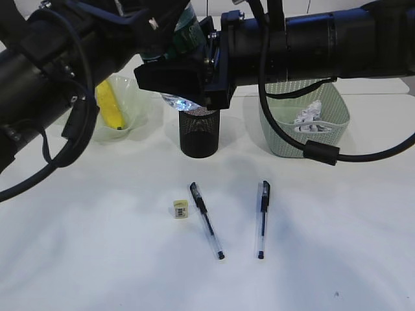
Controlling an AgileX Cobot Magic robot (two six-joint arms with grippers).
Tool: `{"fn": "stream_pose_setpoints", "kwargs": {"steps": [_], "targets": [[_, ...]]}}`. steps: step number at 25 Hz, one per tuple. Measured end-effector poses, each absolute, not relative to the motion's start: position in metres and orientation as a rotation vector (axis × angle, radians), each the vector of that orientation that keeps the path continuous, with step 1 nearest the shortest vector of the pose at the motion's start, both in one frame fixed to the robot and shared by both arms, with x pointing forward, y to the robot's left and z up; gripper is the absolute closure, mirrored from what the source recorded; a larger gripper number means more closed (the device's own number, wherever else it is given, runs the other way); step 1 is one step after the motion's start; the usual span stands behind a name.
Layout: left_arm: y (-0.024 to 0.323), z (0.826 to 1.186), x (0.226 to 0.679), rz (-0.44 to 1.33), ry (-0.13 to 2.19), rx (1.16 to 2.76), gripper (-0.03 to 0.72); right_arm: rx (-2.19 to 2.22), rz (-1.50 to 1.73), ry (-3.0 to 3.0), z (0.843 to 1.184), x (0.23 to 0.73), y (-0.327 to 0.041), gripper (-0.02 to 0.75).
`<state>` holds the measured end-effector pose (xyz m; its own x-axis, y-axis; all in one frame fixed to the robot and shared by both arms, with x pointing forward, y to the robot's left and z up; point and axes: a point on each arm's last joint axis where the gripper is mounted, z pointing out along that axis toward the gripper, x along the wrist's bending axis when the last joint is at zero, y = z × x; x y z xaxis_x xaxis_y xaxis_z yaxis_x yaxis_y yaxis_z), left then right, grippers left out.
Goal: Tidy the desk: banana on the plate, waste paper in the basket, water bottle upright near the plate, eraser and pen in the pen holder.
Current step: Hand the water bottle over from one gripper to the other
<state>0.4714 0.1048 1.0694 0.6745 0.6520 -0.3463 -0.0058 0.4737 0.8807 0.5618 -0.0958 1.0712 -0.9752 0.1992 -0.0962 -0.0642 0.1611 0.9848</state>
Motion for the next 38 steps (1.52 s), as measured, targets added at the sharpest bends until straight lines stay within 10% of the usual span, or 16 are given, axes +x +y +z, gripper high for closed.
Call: {"fn": "stream_pose_setpoints", "kwargs": {"steps": [19, 28, 38], "targets": [[0.104, 1.07, 0.471, 0.462, 0.724, 0.992, 0.258, 0.11, 1.91, 2.235, 1.072, 0.561, -0.095, 0.318], [0.107, 1.069, 0.474, 0.525, 0.718, 1.002, 0.284, 0.206, 1.903, 2.233, 1.071, 0.565, -0.096, 0.148], [0.136, 1.069, 0.494, 0.635, 0.765, 0.986, 0.285, 0.322, 1.723, 2.34, 1.059, 0.57, -0.101, 0.133]]}}
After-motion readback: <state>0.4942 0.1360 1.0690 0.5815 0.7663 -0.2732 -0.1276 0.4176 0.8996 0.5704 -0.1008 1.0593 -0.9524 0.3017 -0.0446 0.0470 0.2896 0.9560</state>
